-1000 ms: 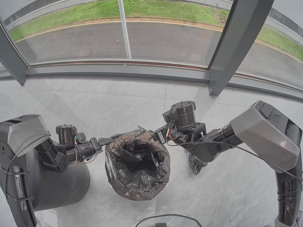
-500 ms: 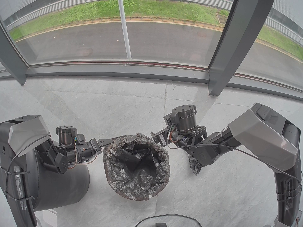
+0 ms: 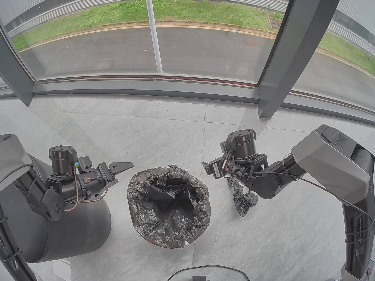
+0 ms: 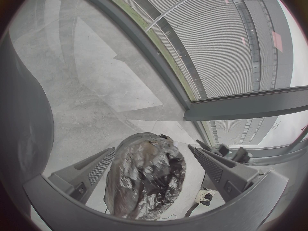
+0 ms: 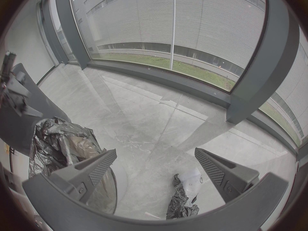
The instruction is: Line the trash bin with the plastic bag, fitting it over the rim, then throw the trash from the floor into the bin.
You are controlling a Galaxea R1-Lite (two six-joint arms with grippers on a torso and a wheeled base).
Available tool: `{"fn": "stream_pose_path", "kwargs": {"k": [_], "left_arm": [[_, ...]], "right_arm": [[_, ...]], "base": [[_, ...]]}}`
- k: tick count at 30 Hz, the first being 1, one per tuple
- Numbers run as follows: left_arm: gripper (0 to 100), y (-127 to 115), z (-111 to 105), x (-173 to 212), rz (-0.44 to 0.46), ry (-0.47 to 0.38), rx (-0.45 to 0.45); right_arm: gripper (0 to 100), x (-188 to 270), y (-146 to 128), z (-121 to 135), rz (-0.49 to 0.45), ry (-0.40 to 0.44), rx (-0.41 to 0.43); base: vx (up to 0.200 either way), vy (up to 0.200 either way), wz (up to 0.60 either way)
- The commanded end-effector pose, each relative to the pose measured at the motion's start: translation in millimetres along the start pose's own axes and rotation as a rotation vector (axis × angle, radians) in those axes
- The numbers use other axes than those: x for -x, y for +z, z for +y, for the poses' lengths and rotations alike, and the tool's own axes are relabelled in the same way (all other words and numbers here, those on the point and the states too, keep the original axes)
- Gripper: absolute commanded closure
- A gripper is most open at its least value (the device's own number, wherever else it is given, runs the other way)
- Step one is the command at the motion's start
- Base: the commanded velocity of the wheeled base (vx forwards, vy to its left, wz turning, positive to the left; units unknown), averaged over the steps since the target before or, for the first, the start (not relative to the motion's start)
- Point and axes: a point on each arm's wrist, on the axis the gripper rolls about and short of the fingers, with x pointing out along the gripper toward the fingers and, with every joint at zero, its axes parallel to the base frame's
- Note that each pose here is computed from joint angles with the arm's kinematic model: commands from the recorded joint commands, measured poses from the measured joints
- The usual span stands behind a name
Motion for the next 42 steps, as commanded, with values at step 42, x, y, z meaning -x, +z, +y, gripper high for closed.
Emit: {"fn": "stream_pose_path", "kwargs": {"k": [42], "left_arm": [[0, -14.7, -14.1, 25.2, -0.024, 0.028, -0.043]], "right_arm": [[0, -81.9, -25.4, -80.3, 0.327, -0.150, -0.234]], "base": [[0.000, 0.000, 0.00]]}}
